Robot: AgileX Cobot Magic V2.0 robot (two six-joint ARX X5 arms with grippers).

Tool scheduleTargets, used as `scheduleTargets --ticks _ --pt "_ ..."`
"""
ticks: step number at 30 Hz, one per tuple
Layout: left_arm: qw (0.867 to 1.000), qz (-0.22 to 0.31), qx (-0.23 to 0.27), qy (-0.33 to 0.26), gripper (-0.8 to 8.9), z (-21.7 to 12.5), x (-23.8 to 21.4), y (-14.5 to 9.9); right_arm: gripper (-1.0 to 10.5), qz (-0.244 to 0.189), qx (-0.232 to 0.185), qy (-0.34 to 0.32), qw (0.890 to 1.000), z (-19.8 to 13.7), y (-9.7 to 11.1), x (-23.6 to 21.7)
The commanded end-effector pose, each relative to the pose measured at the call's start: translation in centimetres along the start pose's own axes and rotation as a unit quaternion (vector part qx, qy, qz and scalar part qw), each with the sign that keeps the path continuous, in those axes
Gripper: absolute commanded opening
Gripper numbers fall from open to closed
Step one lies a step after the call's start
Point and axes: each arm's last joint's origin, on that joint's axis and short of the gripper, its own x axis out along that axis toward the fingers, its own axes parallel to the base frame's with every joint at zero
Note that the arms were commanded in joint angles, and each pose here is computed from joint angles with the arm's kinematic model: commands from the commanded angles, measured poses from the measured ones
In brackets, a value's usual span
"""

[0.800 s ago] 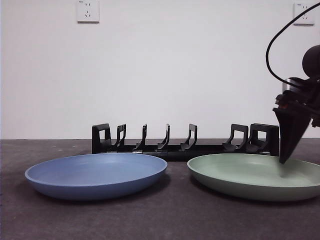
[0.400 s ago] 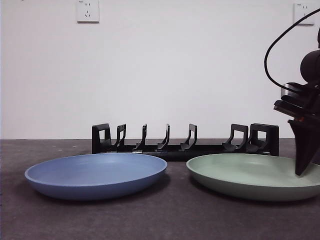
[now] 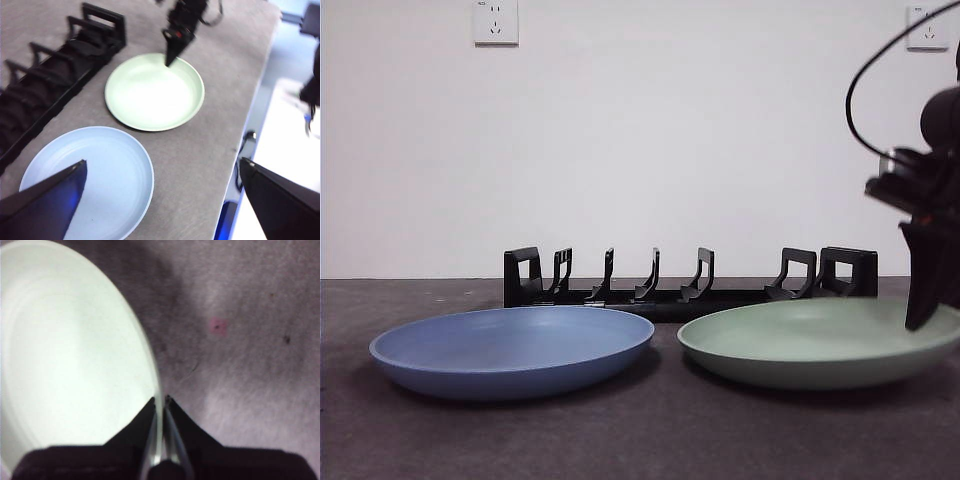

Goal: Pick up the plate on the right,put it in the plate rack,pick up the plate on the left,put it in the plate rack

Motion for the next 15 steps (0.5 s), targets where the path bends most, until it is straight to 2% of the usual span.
scheduleTargets --ticks 1,7,10,15 --pt "0.997 -0.009 0.08 0.01 6.48 0.3 0.8 -0.5 -0.1 -0.008 -0.01 -0.02 1.0 0.4 0.8 -2.3" --pt "0.98 0.003 0.196 0.027 6.48 1.3 3.1 -1.7 -0.1 0.0 -0.037 -0.061 0.997 0.5 3.5 -8.3" --pt "0.961 0.029 0.272 0.028 6.48 2.2 4.6 -2.3 -0.1 0.027 -0.046 -0.075 0.996 0.3 4.6 -10.5" --pt "0.922 0.076 0.378 0.039 6.48 3.3 7.3 -3.4 -0.1 0.043 -0.065 -0.079 0.994 -0.4 6.5 -12.7"
